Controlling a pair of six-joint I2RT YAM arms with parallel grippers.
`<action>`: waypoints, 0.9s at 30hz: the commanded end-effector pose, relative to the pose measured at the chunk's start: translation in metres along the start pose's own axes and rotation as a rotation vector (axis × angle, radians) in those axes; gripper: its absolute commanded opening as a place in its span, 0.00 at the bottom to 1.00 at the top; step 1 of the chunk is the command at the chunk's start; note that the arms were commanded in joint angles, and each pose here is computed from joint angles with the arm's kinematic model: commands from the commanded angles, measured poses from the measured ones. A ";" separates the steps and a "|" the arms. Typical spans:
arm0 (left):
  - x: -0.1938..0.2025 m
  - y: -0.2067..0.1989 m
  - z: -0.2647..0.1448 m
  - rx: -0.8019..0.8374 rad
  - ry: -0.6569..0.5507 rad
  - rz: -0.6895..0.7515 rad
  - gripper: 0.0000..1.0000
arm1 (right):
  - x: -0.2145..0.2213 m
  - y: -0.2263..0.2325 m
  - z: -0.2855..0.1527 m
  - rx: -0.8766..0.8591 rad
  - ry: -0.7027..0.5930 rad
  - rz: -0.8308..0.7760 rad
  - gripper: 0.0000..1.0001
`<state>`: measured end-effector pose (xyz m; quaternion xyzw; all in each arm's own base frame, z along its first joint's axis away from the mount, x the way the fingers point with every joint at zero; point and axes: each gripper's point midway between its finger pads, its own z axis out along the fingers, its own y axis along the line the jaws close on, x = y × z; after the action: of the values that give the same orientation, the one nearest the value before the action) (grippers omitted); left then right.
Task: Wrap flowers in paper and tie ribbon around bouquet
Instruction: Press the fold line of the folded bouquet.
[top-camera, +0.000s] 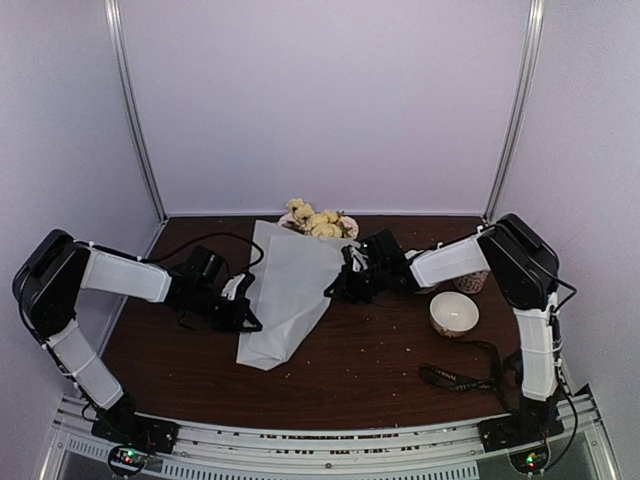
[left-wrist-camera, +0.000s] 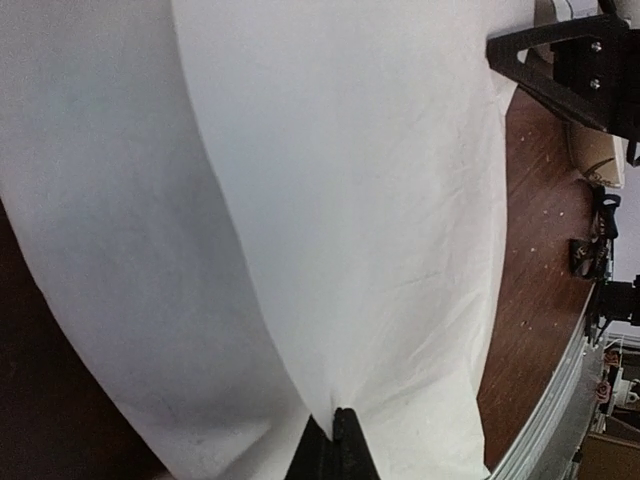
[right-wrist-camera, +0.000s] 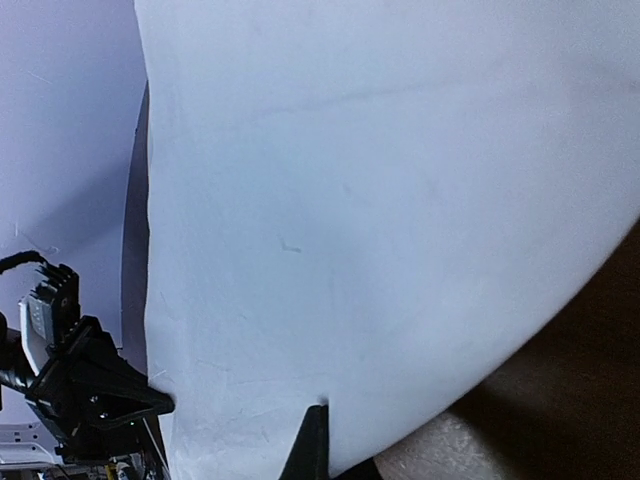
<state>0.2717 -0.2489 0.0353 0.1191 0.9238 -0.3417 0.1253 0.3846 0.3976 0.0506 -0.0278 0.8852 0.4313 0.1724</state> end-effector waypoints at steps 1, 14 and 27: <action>-0.023 -0.039 0.011 0.071 -0.007 0.135 0.00 | -0.029 -0.001 -0.038 0.021 -0.051 -0.080 0.00; -0.033 -0.040 0.041 0.050 0.016 0.074 0.00 | -0.061 -0.016 -0.117 0.412 -0.119 -0.319 0.33; -0.029 -0.030 0.037 0.022 -0.007 0.030 0.00 | 0.041 0.075 -0.002 0.135 0.069 -0.378 0.33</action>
<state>0.2888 -0.3035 0.0321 0.1428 0.9184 -0.3507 0.1151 0.3262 0.4370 0.1346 -0.2269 0.8805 0.3170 0.2696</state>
